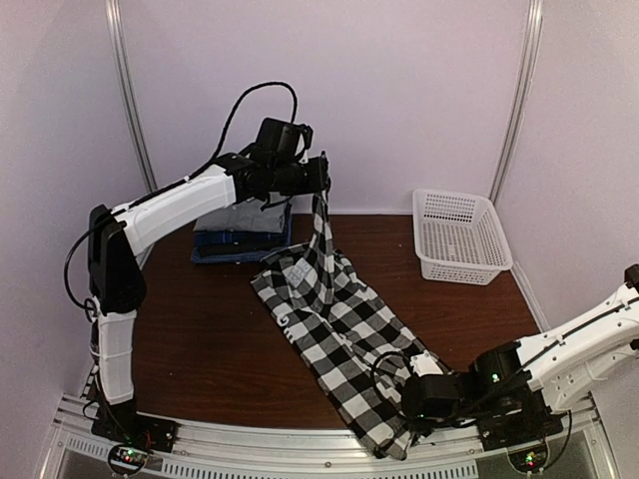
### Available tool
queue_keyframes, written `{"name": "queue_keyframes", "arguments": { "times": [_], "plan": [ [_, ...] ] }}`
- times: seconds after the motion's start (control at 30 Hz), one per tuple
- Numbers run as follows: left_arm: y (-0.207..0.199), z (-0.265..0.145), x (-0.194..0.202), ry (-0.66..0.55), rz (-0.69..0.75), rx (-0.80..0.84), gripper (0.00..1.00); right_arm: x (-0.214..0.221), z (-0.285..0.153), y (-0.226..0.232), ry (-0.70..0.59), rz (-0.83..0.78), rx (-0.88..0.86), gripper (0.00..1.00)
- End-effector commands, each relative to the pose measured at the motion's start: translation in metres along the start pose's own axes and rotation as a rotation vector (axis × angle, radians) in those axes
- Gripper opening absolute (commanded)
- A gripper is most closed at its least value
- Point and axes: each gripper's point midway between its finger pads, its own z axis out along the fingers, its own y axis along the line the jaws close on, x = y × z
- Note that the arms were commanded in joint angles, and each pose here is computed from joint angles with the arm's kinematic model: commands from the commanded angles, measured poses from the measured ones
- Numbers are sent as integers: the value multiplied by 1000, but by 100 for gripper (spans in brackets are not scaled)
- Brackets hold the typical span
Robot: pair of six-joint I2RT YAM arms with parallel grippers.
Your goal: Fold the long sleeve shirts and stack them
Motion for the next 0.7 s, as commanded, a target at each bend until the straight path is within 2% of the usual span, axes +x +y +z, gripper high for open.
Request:
{"name": "queue_keyframes", "arguments": {
  "times": [0.0, 0.57, 0.67],
  "plan": [
    [-19, -7, -39, -121, -14, 73, 0, -1, -7, -8, -14, 33, -1, 0],
    [-26, -1, -39, -119, -16, 113, 0, 19, 4, -17, 17, 52, 13, 0],
    [-24, 4, -30, -94, -10, 114, 0, 15, 1, -13, 4, 46, 15, 4]
  ]
}}
